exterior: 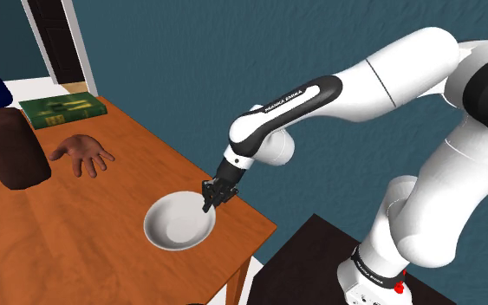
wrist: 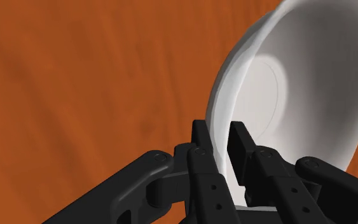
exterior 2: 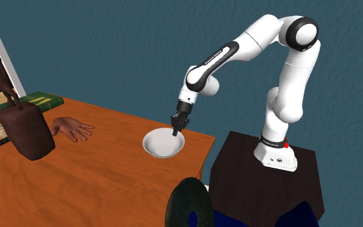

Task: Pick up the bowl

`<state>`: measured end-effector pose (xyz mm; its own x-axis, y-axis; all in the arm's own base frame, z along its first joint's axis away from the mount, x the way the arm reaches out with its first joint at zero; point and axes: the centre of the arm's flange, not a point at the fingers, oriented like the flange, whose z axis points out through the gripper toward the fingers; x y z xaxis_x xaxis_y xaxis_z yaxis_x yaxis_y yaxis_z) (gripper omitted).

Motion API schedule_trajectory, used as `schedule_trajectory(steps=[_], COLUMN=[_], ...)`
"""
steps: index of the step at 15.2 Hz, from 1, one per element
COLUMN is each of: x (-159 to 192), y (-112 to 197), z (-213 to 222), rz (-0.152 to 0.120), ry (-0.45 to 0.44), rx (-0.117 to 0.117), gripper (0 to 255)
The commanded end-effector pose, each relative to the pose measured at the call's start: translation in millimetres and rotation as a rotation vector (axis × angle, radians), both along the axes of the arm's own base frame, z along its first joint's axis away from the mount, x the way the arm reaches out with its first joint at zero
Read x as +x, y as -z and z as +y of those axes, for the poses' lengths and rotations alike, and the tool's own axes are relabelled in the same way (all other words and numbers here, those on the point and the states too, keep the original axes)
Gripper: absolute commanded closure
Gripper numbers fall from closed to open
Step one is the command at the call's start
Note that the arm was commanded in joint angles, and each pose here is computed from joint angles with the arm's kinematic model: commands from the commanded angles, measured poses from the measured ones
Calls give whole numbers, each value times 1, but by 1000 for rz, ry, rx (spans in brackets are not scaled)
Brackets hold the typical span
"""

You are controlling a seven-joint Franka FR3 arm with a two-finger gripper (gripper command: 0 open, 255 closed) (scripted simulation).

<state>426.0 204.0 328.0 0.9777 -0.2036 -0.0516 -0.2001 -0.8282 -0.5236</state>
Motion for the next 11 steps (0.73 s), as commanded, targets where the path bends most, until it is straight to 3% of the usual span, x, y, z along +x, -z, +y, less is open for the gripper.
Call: schedule_trajectory(steps=[1, 11], x=[0, 0], y=[-11, -54], z=[0, 0], rz=[0, 0], ry=[0, 0], rx=[0, 0], gripper=[255, 255])
